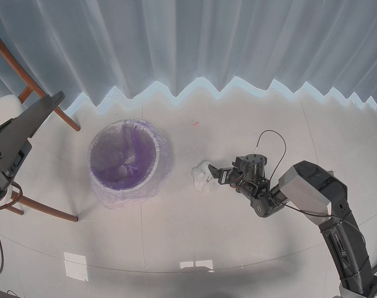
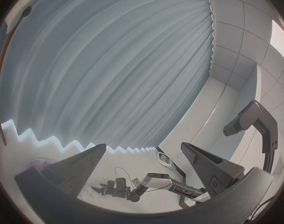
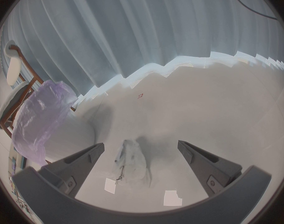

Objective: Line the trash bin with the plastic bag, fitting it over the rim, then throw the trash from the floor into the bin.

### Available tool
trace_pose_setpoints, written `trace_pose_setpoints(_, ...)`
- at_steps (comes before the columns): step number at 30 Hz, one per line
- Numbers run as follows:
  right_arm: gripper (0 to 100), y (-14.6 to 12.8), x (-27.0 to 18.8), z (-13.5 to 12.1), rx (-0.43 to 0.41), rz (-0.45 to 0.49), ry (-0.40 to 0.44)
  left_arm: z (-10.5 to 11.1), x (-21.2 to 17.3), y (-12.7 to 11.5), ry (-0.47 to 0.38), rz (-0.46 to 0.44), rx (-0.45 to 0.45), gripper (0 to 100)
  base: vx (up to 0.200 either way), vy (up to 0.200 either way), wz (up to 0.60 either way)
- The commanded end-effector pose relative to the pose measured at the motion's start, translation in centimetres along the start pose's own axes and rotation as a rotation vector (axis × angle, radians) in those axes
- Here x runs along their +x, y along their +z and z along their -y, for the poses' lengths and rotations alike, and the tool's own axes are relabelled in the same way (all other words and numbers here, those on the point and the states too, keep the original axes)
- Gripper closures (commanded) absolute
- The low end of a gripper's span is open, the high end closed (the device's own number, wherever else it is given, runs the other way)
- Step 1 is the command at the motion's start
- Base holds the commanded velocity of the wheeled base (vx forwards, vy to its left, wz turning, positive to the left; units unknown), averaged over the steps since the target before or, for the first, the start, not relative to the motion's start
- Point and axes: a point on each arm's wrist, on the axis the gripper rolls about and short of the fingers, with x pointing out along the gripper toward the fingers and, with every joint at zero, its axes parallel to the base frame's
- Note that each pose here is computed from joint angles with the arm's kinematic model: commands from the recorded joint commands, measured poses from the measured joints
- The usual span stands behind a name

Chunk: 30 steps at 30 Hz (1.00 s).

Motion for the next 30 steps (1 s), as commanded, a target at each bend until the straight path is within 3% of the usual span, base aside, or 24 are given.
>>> trace_pose_setpoints(1, 0, -2.0, 0.4, -0.5, -0.002, -0.031, 0.007, 0.1, 0.0, 0.0, -0.003, 0.000, 0.000, 0, -0.200, 0.200, 0.00)
trace_pose_setpoints(14, 0, -2.6, 2.7, -1.0, -0.005, 0.030, -0.001, 0.1, -0.3, -0.2, -0.003, -0.004, 0.009, 0, -0.031, 0.031, 0.00)
trace_pose_setpoints(22, 0, -2.5, 3.4, 0.2, -0.001, 0.056, -0.054, 0.2, -0.3, -0.2, -0.003, -0.004, 0.009, 0, 0.000, 0.000, 0.00)
trace_pose_setpoints(23, 100, -2.6, 3.5, 0.3, 0.001, 0.061, -0.056, 0.2, -0.3, -0.2, -0.002, -0.003, 0.011, 0, 0.000, 0.000, 0.00)
trace_pose_setpoints(30, 100, -0.5, 3.0, -0.3, 0.043, 0.099, -0.067, 0.3, -0.1, 0.0, -0.011, 0.000, 0.007, 0, 0.000, 0.000, 0.00)
